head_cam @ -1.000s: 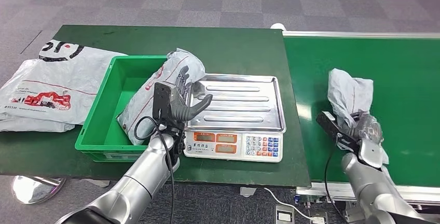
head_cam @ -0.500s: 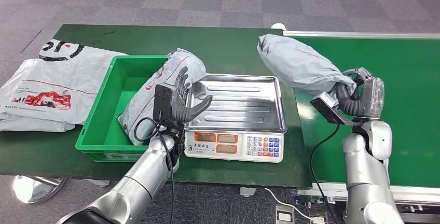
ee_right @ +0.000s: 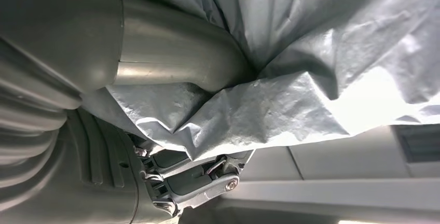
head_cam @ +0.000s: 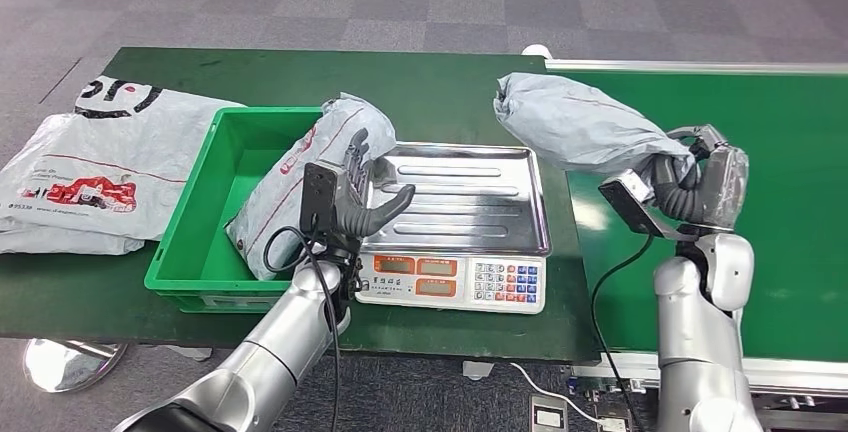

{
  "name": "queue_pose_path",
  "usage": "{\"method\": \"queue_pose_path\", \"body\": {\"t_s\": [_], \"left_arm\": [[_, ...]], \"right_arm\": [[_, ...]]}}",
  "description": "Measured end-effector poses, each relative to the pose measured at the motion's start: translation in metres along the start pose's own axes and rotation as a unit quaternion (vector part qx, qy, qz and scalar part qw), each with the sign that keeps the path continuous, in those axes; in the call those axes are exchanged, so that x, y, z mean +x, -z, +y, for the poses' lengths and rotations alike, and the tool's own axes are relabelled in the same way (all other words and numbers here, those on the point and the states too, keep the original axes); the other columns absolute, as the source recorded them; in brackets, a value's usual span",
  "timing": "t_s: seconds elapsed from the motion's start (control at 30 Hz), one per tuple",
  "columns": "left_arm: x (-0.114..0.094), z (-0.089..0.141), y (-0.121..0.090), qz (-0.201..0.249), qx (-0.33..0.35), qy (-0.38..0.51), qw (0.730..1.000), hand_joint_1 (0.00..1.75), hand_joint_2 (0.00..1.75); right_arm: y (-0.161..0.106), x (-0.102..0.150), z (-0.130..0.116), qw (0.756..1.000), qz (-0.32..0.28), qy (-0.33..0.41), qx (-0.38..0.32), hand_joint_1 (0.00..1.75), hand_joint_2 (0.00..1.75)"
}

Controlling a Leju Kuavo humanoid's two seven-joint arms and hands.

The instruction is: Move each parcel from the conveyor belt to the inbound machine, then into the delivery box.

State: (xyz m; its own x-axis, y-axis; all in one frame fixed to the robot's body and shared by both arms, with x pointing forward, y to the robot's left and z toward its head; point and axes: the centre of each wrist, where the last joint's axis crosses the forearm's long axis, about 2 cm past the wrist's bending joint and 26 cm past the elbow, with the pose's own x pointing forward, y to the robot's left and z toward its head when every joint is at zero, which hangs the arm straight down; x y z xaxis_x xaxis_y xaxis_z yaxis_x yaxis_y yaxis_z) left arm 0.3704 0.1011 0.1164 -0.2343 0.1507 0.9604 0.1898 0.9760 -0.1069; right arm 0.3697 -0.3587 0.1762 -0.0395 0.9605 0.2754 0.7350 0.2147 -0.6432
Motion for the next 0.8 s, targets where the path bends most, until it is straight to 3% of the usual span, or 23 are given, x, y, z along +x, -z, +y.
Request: {"method": "queue_pose_path", "body": {"t_s": [0.13, 0.27, 0.53, 0.8], "left_arm": [[0.000, -0.004, 0.000, -0.003, -0.001, -0.004, 1.000, 0.00, 1.75], [0.001, -0.008, 0.000, -0.006, -0.005, -0.005, 1.000, 0.00, 1.75], [0.003, -0.011, 0.001, -0.004, -0.007, -0.002, 1.000, 0.00, 1.75], [0.010, -0.022, 0.008, -0.005, 0.008, -0.012, 1.000, 0.00, 1.75]], "right_arm": [[0.002, 0.041, 0.023, 0.998, 0.029, 0.040, 0.048, 1.75, 1.75], [-0.007, 0.086, 0.042, 0.993, -0.008, 0.065, 0.103, 1.75, 1.75], [-0.008, 0.120, 0.052, 0.983, -0.055, 0.076, 0.157, 1.75, 1.75], [-0.008, 0.169, 0.057, 0.959, -0.111, 0.079, 0.248, 1.75, 1.75]]}}
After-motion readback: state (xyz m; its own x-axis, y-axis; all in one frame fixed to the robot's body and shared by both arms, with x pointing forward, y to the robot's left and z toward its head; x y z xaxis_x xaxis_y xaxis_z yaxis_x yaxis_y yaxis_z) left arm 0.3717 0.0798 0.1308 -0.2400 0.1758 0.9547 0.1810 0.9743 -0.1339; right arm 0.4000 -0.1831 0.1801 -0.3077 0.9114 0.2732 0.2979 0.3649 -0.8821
